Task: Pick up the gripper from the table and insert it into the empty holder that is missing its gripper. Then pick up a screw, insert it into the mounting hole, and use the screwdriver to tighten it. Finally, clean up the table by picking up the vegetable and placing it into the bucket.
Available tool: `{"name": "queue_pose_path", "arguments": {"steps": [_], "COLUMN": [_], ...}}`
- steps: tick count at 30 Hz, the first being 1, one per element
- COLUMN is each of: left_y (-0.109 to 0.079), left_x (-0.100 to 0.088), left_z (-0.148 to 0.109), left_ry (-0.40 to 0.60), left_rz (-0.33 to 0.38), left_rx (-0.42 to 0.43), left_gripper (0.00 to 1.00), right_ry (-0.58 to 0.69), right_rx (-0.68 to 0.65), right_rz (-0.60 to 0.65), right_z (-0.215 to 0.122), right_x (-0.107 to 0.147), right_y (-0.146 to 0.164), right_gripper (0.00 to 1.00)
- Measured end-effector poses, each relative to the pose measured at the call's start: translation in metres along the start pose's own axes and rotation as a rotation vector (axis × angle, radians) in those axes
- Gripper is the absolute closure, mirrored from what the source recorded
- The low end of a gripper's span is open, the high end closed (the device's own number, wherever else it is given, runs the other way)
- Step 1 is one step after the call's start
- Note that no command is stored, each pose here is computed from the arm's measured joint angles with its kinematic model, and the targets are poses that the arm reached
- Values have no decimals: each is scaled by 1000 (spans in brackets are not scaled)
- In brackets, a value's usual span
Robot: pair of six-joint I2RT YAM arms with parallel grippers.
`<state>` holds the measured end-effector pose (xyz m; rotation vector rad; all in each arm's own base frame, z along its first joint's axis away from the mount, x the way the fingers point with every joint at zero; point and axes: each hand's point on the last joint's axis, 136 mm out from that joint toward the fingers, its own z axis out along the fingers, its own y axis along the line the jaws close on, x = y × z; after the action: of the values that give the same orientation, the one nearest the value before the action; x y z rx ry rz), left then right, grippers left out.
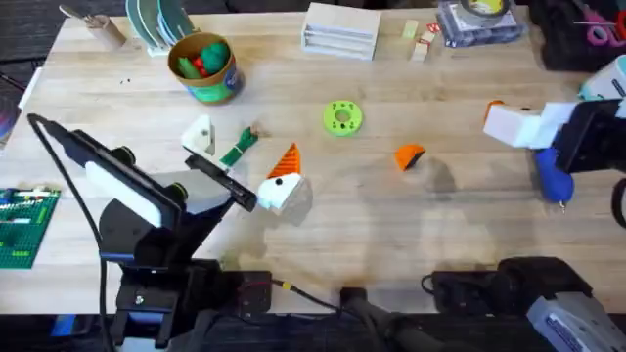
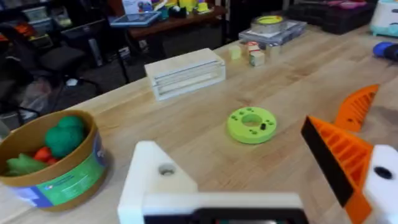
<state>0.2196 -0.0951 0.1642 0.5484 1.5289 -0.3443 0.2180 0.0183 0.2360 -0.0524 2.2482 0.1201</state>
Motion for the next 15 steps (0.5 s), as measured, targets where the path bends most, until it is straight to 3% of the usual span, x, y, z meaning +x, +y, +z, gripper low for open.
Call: {"name": "queue_pose_path", "arguments": {"steps": [6,9,15], "left_y": [-41,-60,-83], "left_x": [-5,-7,-10], "left_z": [-5,-11,-21], "left_ry": [-30,-35,-24], "left_rz": [-7,-59,-171], "left_rx": [240,358,505], "left_gripper": [8,8,8], "right_ry": [0,0,0], "right_rx": [0,0,0], "right_rz": [0,0,0], "right_z": [0,0,0], "right_x": [0,0,0], "right_y": [0,0,0], "right_gripper": [10,10,10]}}
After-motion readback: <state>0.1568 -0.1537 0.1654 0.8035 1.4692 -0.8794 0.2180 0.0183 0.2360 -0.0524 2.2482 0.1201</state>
